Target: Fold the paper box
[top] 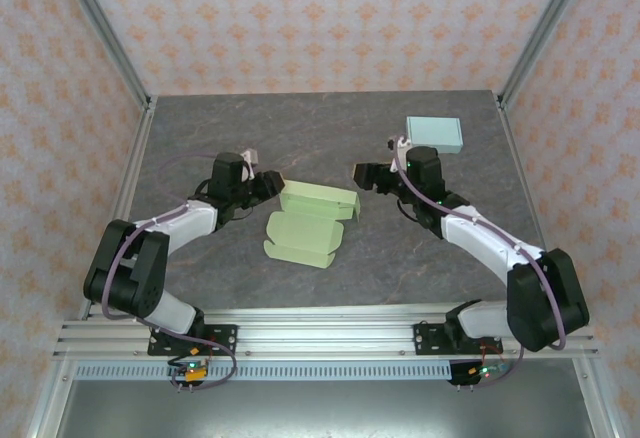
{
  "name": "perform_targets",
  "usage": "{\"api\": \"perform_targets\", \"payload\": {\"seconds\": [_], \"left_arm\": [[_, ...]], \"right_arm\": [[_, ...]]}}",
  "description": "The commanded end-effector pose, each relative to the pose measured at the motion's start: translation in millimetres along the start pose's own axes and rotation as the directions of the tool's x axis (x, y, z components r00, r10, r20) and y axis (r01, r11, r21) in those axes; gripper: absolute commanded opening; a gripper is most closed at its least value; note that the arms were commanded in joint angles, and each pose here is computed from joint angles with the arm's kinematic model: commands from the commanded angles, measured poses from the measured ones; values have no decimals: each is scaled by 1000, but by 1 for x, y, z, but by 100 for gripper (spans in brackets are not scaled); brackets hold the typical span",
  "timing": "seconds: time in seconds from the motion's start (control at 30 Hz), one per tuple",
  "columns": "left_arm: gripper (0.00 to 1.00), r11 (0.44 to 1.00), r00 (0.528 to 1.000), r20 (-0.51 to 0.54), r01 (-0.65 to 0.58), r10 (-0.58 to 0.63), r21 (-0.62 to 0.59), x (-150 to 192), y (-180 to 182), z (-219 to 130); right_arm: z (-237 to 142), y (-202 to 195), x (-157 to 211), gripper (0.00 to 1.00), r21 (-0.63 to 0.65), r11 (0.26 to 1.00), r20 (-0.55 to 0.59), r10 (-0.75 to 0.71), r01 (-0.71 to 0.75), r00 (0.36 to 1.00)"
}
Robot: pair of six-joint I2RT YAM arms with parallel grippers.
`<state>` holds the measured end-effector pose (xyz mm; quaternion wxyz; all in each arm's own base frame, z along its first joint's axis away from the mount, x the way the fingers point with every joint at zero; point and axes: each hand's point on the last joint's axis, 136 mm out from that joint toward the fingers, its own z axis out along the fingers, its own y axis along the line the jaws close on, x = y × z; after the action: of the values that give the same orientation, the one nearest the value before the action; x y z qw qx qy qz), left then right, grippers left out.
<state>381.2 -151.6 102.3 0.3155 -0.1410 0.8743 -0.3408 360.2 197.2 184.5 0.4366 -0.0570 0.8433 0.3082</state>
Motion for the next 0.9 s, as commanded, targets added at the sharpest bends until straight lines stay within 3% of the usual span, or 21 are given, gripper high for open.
{"api": "perform_targets", "payload": {"seconds": [0.0, 0.13, 0.23, 0.33, 0.43, 0.6, 0.7, 0.87], "left_arm": [[38, 996, 999, -27, 30, -32, -81, 20, 23, 2], [38, 994, 998, -3, 58, -58, -91, 17, 24, 0], [38, 992, 998, 3, 68, -68, -109, 17, 28, -1], [37, 989, 998, 6, 70, -70, -129, 18, 33, -1], [37, 988, 997, 4, 83, -83, -133, 20, 35, 0], [36, 988, 997, -1, 82, -83, -131, 19, 33, 2], [36, 988, 997, 5, 81, -81, -129, 16, 32, 1], [36, 988, 996, 5, 87, -87, -127, 16, 32, 3]], "right_arm": [[2, 1, 26, 80, -47, 988, -103, 139, -145, 985], [0, 2, 53, 79, -72, 991, -205, 97, -114, 974], [-11, 1, 75, 77, -146, 975, -241, -197, 166, 950], [-26, 10, 69, 76, -248, 885, -145, -435, 393, 889], [-26, 2, 43, 76, -168, 845, -99, -528, 508, 844], [-13, 5, 31, 60, -231, 790, -191, -610, 568, 769], [-7, 8, 35, 66, -238, 762, -255, -647, 602, 719], [-3, 6, 61, 77, -362, 709, -428, -703, 606, 568]]}}
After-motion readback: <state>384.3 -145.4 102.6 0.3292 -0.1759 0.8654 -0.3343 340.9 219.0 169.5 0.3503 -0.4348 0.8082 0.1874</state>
